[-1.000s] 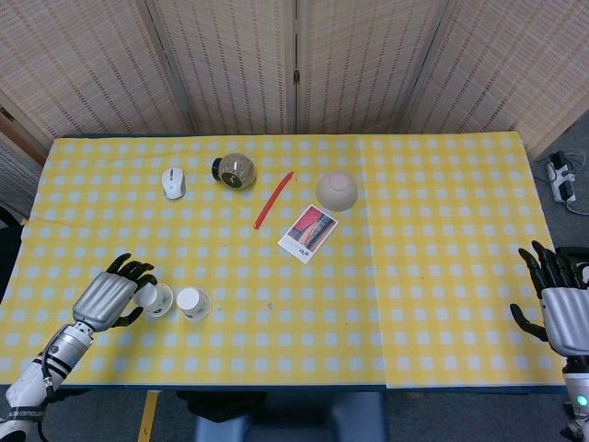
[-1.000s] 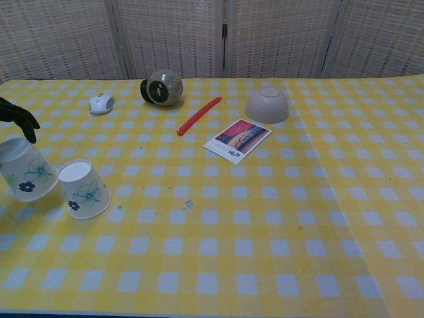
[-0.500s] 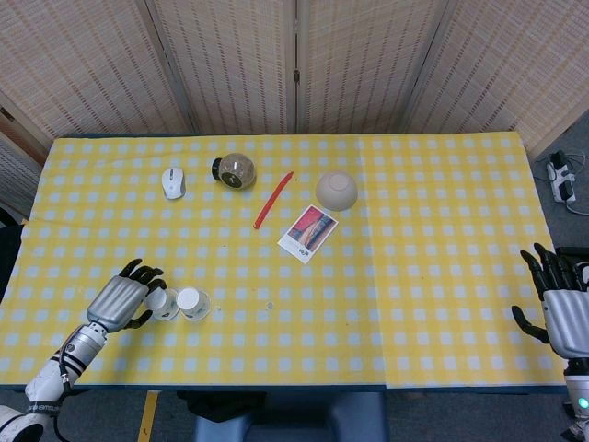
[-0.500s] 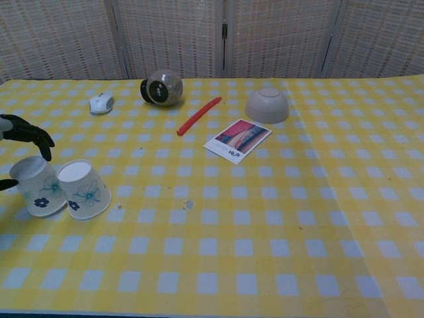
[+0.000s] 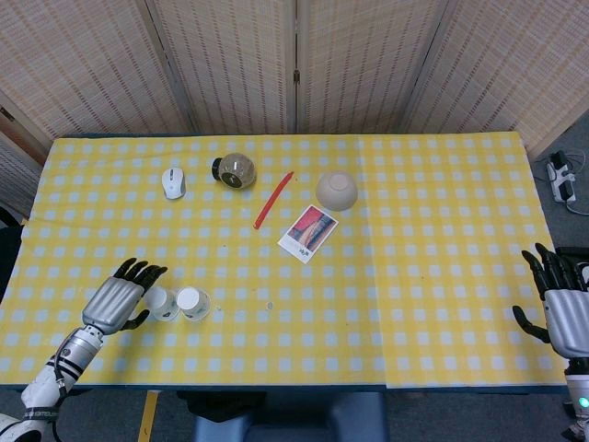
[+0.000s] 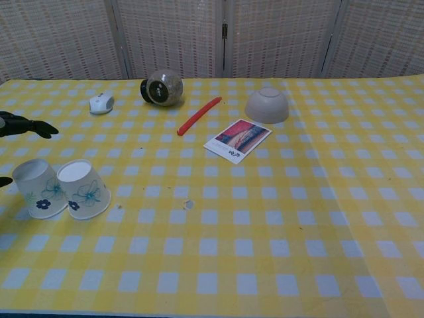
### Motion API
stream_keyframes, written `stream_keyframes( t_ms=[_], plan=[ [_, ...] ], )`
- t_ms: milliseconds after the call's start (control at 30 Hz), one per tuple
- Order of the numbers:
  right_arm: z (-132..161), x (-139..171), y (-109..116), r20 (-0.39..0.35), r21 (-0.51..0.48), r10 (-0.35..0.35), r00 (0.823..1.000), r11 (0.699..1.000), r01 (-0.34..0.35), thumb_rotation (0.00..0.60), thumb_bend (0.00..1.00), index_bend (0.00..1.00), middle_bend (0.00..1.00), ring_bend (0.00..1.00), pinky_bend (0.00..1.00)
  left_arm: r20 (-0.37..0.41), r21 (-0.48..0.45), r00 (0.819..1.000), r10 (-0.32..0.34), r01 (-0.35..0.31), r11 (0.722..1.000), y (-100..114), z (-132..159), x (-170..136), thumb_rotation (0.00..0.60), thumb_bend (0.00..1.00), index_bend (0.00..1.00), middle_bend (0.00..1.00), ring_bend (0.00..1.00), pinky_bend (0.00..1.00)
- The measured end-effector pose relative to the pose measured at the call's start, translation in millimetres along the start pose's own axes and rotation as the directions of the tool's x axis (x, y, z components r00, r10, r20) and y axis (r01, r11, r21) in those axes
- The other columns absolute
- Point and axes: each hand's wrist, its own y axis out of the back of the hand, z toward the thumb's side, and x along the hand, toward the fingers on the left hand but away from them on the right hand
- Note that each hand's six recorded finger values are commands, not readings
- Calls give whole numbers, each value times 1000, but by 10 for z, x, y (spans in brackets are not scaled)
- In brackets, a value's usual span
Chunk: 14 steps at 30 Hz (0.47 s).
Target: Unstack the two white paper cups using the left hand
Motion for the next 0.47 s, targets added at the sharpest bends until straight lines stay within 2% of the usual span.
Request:
stream_keyframes(
  t_ms=[133, 200, 367, 467],
  plan=[
    [-14, -5, -45, -1, -22, 27, 1000, 999, -27, 600, 364, 0, 0, 2, 0, -65, -53, 994, 92, -95, 994, 168, -137, -65, 600, 510, 98, 145, 92, 48],
    [-14, -8, -64, -6, -42, 41, 999, 998, -41, 600, 358, 0, 0, 6, 0, -116, -80, 982, 152, -161, 984, 261, -251, -132, 600, 510, 101, 145, 92, 47],
    [-16, -27, -107, -28, -107, 70, 997, 992, -73, 600, 357, 0, 0, 17, 0, -257, -91, 930, 263, -294, 951, 363, -575, -414, 600, 511, 107, 134, 89, 44],
    [-1, -31, -123, -48, -141, 76, 996, 987, -82, 600, 357, 0, 0, 20, 0, -319, -69, 900, 296, -334, 940, 335, -701, -610, 600, 511, 111, 132, 87, 41]
  ],
)
